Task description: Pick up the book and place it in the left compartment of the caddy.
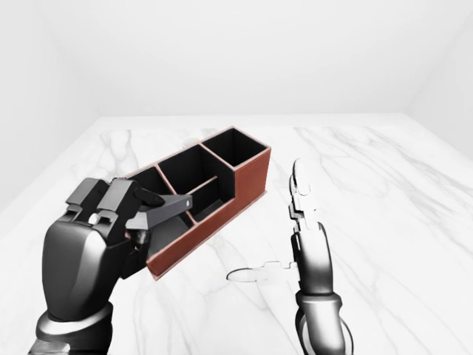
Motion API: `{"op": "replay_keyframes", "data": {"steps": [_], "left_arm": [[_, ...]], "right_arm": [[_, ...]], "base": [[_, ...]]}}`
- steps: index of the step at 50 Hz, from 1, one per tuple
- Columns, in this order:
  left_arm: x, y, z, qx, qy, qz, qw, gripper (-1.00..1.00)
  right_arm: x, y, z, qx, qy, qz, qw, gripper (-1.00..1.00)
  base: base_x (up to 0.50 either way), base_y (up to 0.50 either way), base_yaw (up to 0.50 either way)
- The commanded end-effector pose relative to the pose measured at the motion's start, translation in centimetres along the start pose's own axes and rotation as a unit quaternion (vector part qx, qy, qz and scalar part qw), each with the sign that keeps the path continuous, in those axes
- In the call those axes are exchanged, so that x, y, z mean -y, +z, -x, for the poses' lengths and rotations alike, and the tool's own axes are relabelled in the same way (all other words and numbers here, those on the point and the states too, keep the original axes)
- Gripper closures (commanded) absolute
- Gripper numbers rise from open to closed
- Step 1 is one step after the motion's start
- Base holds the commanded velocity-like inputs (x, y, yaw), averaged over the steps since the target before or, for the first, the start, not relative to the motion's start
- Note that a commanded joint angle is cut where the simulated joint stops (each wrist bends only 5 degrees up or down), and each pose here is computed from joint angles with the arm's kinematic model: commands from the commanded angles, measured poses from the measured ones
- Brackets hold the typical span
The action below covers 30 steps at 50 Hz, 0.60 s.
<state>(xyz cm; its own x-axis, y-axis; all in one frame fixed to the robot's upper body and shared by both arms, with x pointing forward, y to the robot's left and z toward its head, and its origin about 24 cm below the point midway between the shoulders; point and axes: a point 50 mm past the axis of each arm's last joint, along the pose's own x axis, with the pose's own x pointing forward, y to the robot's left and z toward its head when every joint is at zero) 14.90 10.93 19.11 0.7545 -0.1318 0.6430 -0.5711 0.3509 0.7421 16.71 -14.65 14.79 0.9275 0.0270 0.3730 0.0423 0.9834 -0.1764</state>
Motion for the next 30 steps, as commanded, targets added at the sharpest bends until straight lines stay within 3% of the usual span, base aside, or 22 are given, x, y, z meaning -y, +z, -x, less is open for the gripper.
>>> {"op": "replay_keyframes", "data": {"steps": [1, 7, 12, 19, 30], "left_arm": [[-3.3, -2.2, -4.2, -0.055, 0.046, -0.030, 0.997, 1.00], [-3.7, -2.0, -5.2, -0.057, 0.034, -0.047, 0.997, 1.00], [-2.5, -2.4, -6.2, -0.080, -0.030, -0.079, 0.993, 1.00], [-1.8, -2.6, -6.8, -0.108, -0.088, -0.118, 0.983, 1.00], [-0.8, -3.1, -7.9, -0.128, -0.126, -0.148, 0.973, 1.00]], "right_arm": [[-0.2, -0.2, -0.1, -0.003, 0.002, -0.001, 1.000, -1.00], [0.0, -0.3, 0.0, -0.007, -0.002, -0.002, 1.000, -1.00], [-0.1, -0.3, -0.1, -0.004, 0.001, -0.001, 1.000, -1.00], [0.0, -0.3, 0.0, -0.007, -0.001, -0.002, 1.000, -1.00], [0.0, -0.4, 0.0, -0.009, 0.000, -0.002, 1.000, -1.00]], "base": [[0.00, 0.00, 0.00], [0.00, 0.00, 0.00], [0.00, 0.00, 0.00], [0.00, 0.00, 0.00], [0.00, 0.00, 0.00]]}}
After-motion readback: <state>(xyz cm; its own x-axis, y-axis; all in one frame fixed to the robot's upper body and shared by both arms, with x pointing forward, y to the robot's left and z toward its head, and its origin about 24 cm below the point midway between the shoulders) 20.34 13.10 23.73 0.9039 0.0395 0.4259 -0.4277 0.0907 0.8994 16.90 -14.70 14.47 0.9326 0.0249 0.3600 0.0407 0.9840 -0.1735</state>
